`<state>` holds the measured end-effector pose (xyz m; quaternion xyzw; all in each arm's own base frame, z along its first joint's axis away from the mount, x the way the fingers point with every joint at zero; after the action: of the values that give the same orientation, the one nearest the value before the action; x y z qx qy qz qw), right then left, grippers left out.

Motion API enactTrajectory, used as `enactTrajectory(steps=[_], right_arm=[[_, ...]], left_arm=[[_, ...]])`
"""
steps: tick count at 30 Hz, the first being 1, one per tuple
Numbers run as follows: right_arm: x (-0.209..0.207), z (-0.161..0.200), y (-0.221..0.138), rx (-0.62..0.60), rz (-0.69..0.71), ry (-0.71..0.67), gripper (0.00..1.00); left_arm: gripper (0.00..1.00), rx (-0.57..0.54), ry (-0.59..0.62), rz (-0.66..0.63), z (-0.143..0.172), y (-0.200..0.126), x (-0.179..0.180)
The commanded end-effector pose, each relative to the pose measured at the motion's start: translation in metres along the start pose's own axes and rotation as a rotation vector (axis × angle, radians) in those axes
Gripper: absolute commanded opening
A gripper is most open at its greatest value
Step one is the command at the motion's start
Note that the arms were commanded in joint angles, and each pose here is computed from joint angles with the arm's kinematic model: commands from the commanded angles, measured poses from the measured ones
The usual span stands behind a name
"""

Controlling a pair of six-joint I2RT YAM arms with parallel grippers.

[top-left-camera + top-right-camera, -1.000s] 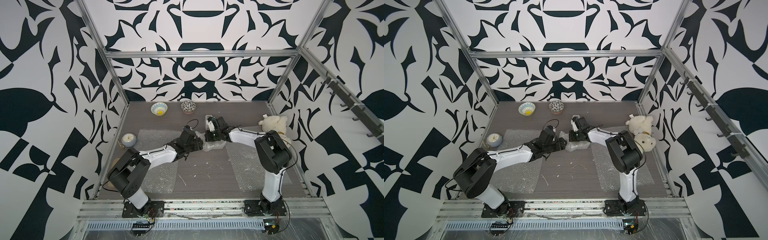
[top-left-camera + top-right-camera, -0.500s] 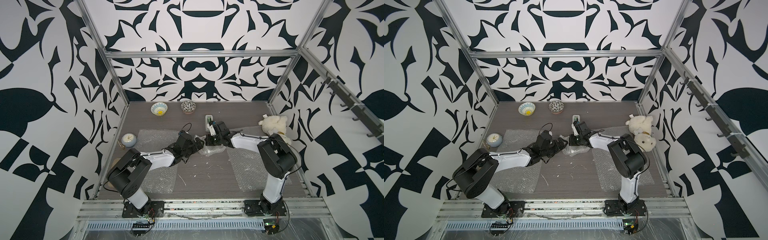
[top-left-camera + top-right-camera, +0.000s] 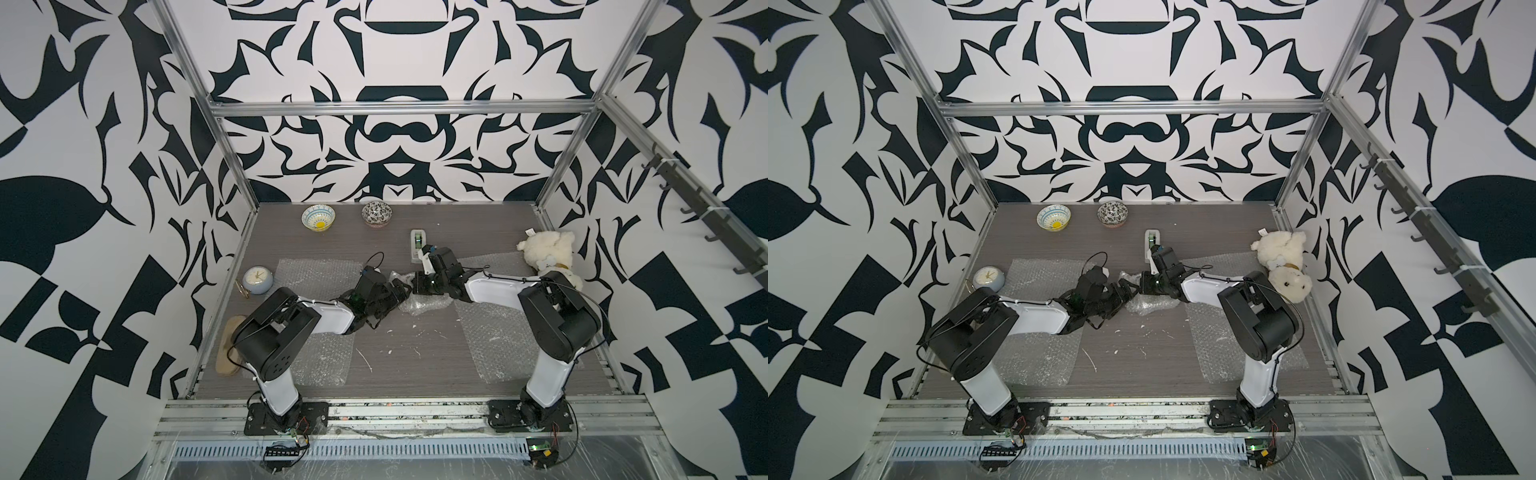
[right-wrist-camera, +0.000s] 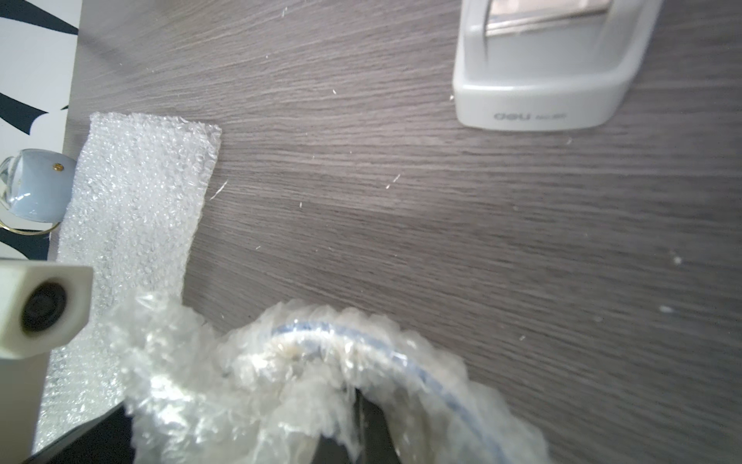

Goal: Wrap bowls in bubble wrap
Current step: Wrap the bowl in bubble wrap.

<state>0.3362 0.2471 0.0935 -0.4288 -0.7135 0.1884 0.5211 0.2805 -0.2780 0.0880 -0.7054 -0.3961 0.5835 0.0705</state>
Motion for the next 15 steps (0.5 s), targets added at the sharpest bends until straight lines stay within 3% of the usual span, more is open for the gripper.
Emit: enactTrajectory(steps=[1, 4, 7, 11, 15], right_arm=[[-0.007, 0.013, -0.003, 0.034, 0.047, 0.018, 0.00], [-0.007, 0.013, -0.003, 0.034, 0.046, 0.015, 0.00], [-0.007, 0.013, -0.008, 0.027, 0.057, 0.010, 0.00], [-0.003, 0.010, -0.018, 0.015, 0.056, -0.004, 0.02], [0.002, 0.004, -0.030, 0.010, 0.034, -0.009, 0.14]], left_arm=[[0.87, 0.061, -0.006, 0.007, 0.010, 0.014, 0.003], [0.83, 0.082, -0.009, -0.031, 0.013, 0.019, 0.013], [0.64, 0.077, 0.000, -0.088, 0.012, 0.016, 0.026], [0.47, 0.080, 0.025, -0.151, 0.008, 0.011, 0.041], [0.45, 0.101, 0.074, -0.187, 0.000, 0.008, 0.046]])
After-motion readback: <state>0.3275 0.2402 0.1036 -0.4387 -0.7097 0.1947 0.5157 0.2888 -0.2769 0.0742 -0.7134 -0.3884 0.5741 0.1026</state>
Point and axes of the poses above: each gripper's point midway between its finger pads, its own y axis out along the fingers, its own x axis along the line the jaws close on, z = x × y, the point moved 6 cm from there along -y, back along the fingers, and after that the axes turned 8 degrees about y, right-handed, at the moved point
